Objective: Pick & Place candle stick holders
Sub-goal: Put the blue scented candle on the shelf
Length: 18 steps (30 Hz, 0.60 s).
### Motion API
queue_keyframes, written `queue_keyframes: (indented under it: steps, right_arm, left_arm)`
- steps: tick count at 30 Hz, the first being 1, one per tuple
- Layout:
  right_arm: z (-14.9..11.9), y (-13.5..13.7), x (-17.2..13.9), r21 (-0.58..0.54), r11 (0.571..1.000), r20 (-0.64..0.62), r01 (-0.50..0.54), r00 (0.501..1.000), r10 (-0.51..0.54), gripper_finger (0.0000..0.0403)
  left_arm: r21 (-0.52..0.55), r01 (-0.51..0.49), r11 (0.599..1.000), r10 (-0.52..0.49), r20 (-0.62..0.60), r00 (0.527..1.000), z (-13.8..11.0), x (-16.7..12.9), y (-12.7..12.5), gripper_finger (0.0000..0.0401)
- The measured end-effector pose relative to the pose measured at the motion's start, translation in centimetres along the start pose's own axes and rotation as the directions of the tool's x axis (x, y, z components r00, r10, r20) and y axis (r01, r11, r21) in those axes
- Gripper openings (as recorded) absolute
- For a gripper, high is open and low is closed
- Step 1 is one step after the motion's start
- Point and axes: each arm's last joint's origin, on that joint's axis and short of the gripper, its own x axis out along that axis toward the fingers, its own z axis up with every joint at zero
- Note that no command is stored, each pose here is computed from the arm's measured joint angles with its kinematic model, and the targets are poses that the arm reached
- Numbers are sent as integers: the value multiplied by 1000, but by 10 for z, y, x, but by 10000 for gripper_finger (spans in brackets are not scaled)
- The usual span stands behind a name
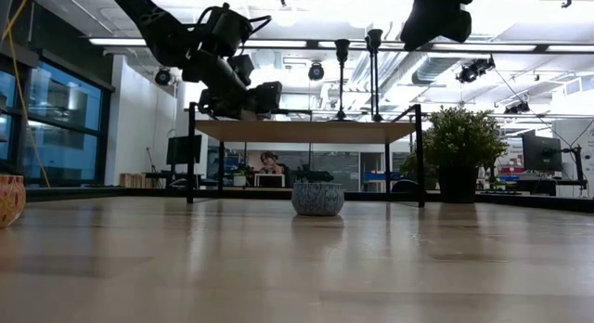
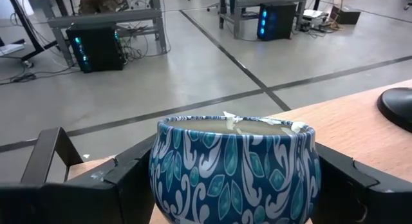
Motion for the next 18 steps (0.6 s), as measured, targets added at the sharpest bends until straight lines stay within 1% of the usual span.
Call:
queue_keyframes:
  steps: [10,18]
  right_arm:
    - [0,0,0,2,1000,0,-4,1000,4,94]
    - [0,0,0,1,1000,1,-5,1000,5,94]
  left_arm:
    - [6,23,1000,-23,-13,1000,-1,0,0,302]
    - [33,32,999,-31,-42,999,-4,0,0,304]
